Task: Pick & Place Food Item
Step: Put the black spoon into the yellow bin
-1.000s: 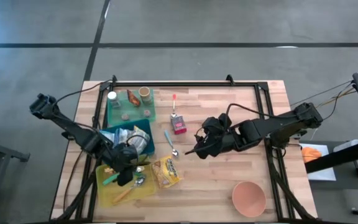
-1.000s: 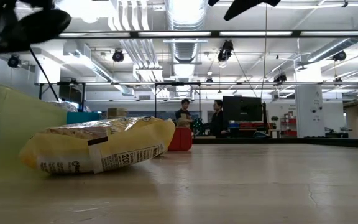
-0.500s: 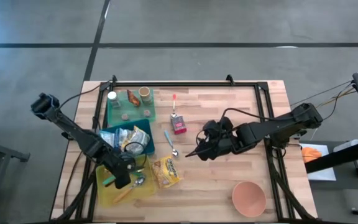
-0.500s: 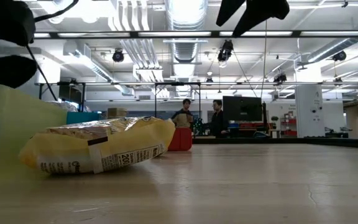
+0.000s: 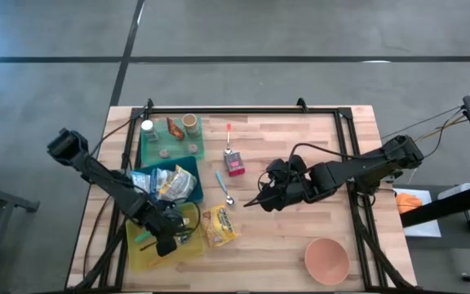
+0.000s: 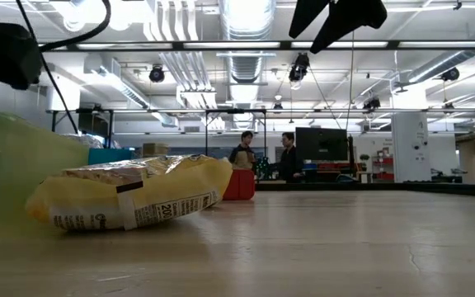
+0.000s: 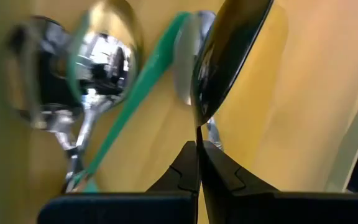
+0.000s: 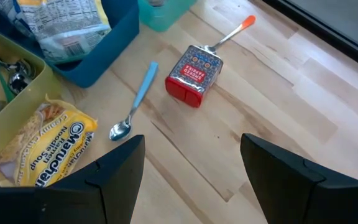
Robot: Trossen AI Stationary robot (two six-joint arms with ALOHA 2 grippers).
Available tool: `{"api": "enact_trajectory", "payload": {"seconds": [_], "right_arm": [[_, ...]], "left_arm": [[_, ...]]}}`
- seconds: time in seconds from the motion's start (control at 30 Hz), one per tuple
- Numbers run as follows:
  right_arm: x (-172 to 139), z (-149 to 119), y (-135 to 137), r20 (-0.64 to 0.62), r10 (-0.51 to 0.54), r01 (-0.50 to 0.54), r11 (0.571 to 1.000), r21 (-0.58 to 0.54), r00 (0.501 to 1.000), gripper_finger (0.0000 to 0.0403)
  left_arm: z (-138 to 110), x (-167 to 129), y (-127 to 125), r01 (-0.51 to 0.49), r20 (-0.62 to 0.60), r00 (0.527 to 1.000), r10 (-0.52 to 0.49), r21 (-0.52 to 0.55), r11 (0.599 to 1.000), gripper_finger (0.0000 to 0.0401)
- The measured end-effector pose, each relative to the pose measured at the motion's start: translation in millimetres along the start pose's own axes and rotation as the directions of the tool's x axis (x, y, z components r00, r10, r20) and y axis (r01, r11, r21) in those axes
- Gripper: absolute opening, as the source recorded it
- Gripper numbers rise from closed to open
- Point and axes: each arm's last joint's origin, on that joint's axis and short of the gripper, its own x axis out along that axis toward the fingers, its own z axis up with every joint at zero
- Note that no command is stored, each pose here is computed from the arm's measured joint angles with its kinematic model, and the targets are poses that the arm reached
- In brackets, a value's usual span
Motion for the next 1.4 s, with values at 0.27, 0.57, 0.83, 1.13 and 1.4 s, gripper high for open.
{"api": "enact_trajectory", "payload": {"seconds": [0.27,0.57,0.83,1.13,1.4], "right_arm": [[-0.8,-0.7,0.5,0.000,0.003,-0.003,1.000,-0.005,1.000,0.0263],[-2.5,-2.6,2.0,-0.003,0.011,-0.011,1.000,-0.011,1.000,0.0263],[-4.3,-4.7,3.5,-0.004,0.018,-0.018,1.000,-0.017,1.000,0.0263],[-4.7,-5.0,3.7,-0.004,0.019,-0.019,1.000,-0.019,1.000,0.0263],[-4.7,-5.0,3.7,-0.004,0.019,-0.019,1.000,-0.022,1.000,0.0263]], "left_arm": [[-2.0,15.3,-7.1,0.006,-0.018,1.000,-0.006,0.003,1.000,0.0004],[-2.6,28.9,-9.3,-0.015,-0.030,0.999,0.015,0.001,1.000,0.0004],[-2.3,32.7,-9.1,-0.026,-0.036,0.999,0.026,-0.016,1.000,0.0014],[-2.2,32.7,-9.2,-0.030,-0.027,0.999,0.028,-0.066,0.997,0.0034],[-2.1,32.4,-9.6,-0.031,-0.027,0.999,0.028,-0.126,0.992,0.0037]]}}
